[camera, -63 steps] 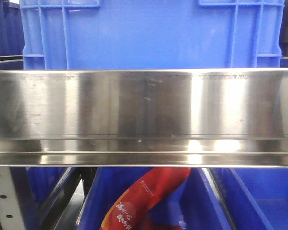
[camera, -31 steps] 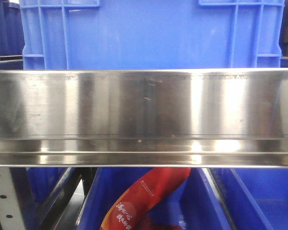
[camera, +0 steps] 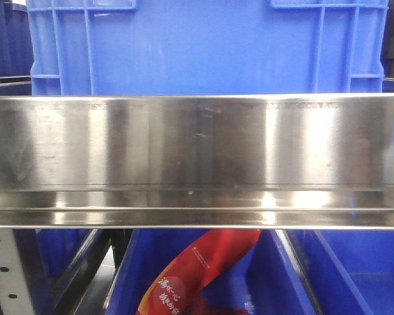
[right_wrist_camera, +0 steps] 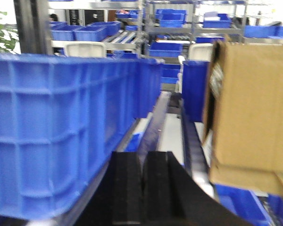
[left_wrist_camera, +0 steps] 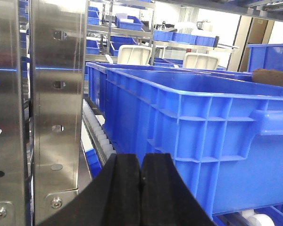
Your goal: Grab block from conveyor and place in blue bin
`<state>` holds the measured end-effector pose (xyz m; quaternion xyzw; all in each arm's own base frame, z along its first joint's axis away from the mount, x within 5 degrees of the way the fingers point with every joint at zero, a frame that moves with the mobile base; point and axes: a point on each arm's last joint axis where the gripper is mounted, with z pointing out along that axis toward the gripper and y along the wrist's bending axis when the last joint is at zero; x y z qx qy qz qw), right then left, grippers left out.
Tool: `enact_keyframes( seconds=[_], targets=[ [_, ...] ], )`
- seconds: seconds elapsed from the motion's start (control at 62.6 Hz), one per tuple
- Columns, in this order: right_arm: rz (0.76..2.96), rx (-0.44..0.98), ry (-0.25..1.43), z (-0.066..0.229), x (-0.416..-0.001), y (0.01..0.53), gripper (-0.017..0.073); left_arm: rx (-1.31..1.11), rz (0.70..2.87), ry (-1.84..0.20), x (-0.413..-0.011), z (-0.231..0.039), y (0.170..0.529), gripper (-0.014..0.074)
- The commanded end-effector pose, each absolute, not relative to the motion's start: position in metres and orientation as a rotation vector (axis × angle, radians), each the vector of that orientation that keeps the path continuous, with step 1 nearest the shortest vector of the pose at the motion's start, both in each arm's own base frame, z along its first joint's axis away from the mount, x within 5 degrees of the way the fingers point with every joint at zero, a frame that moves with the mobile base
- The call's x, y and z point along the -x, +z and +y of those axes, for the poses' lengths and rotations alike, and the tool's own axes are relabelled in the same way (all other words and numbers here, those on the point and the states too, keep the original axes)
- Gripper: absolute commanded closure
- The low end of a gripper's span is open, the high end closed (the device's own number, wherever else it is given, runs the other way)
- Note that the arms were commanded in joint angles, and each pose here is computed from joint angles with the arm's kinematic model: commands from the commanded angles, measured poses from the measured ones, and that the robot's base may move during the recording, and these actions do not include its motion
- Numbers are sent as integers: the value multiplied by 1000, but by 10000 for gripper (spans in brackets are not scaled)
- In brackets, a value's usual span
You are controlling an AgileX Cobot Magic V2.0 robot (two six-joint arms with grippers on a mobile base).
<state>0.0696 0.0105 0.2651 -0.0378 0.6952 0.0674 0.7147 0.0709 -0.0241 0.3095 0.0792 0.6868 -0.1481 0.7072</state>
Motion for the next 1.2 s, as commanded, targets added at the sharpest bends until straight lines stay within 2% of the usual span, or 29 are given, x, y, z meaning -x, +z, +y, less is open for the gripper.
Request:
enact_keyframes(
  seconds=[0.0, 0.287, 0.575, 0.686, 1.181],
  targets=[
    [1524, 58, 117, 7, -66, 254, 721, -163, 1508, -338, -70, -24, 311, 704],
    [1520, 40, 82, 4, -56, 210, 721, -163, 1508, -338, -70, -24, 311, 704],
    [1494, 25, 49, 3, -56, 212, 721, -163, 1508, -338, -70, -24, 311, 704],
    [1488, 67, -3, 2, -56, 213, 721, -163, 1508, -338, -70, -24, 311, 704],
    [1488, 64, -1, 2, -56, 213, 721, -163, 1508, -338, -70, -24, 311, 704]
  ],
)
